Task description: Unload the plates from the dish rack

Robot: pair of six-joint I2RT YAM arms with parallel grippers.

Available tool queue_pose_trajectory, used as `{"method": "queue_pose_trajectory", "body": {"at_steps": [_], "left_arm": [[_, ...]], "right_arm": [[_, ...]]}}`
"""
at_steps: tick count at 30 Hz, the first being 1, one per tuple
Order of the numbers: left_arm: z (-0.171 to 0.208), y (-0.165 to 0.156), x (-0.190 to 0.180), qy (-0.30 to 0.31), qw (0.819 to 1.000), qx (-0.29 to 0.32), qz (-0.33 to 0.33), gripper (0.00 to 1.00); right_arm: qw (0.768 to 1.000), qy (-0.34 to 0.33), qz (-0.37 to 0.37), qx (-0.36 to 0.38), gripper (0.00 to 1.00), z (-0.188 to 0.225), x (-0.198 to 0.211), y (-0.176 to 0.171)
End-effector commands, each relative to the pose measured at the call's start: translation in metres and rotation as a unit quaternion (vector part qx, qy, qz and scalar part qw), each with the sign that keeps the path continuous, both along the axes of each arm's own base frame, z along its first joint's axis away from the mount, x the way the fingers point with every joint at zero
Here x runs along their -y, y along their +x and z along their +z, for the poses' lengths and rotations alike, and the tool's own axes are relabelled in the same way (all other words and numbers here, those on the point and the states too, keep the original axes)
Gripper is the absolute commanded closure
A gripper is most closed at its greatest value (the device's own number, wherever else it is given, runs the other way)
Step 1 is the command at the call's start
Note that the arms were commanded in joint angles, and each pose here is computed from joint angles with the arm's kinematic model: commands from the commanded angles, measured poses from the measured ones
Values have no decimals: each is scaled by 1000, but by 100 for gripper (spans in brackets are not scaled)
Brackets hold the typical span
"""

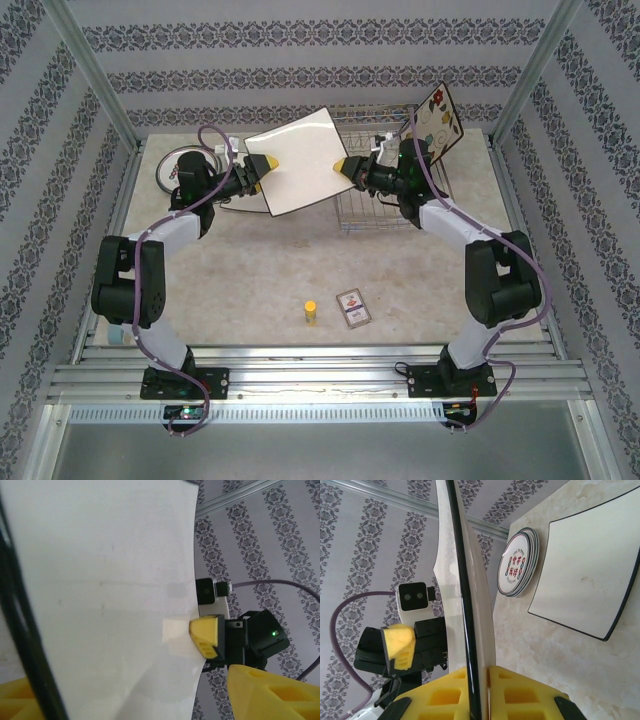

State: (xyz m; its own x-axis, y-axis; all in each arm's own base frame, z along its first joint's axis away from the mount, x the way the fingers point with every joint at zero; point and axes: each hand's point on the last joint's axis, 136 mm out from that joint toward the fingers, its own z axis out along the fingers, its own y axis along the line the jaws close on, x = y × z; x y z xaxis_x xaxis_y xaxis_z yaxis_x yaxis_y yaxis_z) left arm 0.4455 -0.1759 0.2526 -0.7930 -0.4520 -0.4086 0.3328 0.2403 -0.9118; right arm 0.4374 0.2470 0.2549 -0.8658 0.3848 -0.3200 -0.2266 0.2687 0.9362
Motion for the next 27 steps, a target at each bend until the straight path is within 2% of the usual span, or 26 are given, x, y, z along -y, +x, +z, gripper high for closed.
{"method": "queue_pose_trajectory", "body": {"at_steps": [1,7,10,11,15,18,20,22,27], "left_arm": [[6,-7,8,-8,999,24,-26,32],[9,-12,8,-7,999,23,-34,39],[10,-13,9,-2,999,21,-35,47],[11,-14,9,0,999,20,-35,53],[9,-14,8,9,999,15,-34,61],[6,-13,7,15,999,11,-33,84],[4,-12,7,19,999,8,-32,89],[4,-11,7,20,999,8,-31,99],[6,-10,6,23,999,17,-24,100]], "right_arm": [[991,40,39,123,100,77,-8,-4],[991,38,70,112,100,72,-11,1],[991,36,70,107,100,69,-8,5],[991,36,70,107,100,68,-7,6],[991,35,72,102,100,65,-6,8],[992,35,77,99,100,61,-7,9],[992,35,80,96,100,59,-7,9],[991,34,84,95,100,58,-7,9],[992,31,88,88,100,53,-8,10]]}}
